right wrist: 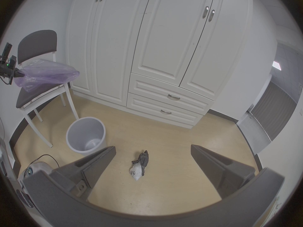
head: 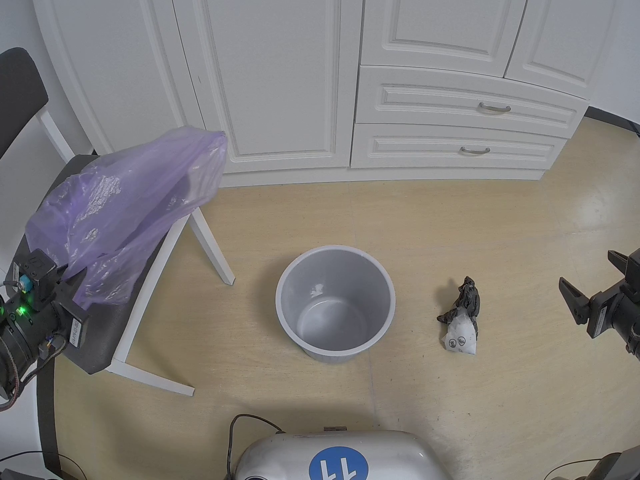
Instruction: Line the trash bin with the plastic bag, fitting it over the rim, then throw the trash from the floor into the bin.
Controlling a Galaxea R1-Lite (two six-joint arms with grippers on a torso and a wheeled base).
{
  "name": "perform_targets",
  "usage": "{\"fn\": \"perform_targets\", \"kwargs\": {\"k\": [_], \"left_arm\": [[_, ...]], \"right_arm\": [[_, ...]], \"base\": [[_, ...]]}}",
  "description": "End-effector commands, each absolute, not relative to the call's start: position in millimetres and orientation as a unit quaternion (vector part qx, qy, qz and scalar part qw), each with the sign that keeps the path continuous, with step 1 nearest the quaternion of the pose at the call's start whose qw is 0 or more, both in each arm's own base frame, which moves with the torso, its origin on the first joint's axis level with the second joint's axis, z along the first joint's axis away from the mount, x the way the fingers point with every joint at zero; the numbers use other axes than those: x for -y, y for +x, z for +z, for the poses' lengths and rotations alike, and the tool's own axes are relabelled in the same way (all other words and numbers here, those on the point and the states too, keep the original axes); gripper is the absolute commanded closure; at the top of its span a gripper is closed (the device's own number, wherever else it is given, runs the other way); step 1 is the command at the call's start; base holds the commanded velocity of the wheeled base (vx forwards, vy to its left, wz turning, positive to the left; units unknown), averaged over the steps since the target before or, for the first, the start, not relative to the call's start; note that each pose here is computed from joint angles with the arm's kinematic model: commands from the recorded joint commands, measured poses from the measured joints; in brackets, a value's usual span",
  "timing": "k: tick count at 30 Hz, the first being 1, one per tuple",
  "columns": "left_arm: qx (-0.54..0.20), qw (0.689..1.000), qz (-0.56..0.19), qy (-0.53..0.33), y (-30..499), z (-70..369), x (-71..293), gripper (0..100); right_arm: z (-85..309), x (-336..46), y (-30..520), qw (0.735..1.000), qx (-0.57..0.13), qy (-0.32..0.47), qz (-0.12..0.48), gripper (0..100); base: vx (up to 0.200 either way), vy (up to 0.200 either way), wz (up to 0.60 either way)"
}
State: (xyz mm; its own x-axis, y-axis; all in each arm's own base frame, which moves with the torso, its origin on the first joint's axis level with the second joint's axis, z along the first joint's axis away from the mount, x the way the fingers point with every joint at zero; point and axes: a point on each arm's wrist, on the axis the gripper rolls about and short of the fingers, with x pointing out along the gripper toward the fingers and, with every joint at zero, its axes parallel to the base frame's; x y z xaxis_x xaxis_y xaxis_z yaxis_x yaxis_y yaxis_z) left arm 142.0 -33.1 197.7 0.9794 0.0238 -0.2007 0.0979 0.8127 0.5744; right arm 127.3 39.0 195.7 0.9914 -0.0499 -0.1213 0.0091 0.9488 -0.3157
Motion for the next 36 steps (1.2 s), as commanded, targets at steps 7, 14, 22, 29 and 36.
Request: {"fn": "perform_targets", "kwargs": {"k": [7,14,22,29,36], "left_arm": [[0.023,0.949,-0.216,0.229,130.0,218.7,79.8,100],[0.062,0.925,-0.319,0.196,132.3,227.5,106.4,100],[0.046,0.898,-0.413,0.146,120.5,217.8,114.0,100],[-0.021,0.836,-0.543,0.078,120.2,189.2,102.2,100],[-0.030,0.786,-0.615,0.043,164.9,192.6,82.1,100]], "right_arm": [[214.3,-36.4,120.4,0.991,-0.021,-0.129,-0.017,0],[215.9,-37.1,117.3,0.992,-0.011,-0.125,0.025,0],[212.2,-38.3,119.5,0.991,-0.019,-0.127,0.033,0],[204.2,-42.4,129.4,0.991,-0.045,-0.117,0.043,0],[205.0,-47.7,139.5,0.994,-0.057,-0.057,0.072,0]], "base": [[0.000,0.000,0.00],[0.000,0.000,0.00],[0.000,0.000,0.00],[0.000,0.000,0.00],[0.000,0.000,0.00]]}}
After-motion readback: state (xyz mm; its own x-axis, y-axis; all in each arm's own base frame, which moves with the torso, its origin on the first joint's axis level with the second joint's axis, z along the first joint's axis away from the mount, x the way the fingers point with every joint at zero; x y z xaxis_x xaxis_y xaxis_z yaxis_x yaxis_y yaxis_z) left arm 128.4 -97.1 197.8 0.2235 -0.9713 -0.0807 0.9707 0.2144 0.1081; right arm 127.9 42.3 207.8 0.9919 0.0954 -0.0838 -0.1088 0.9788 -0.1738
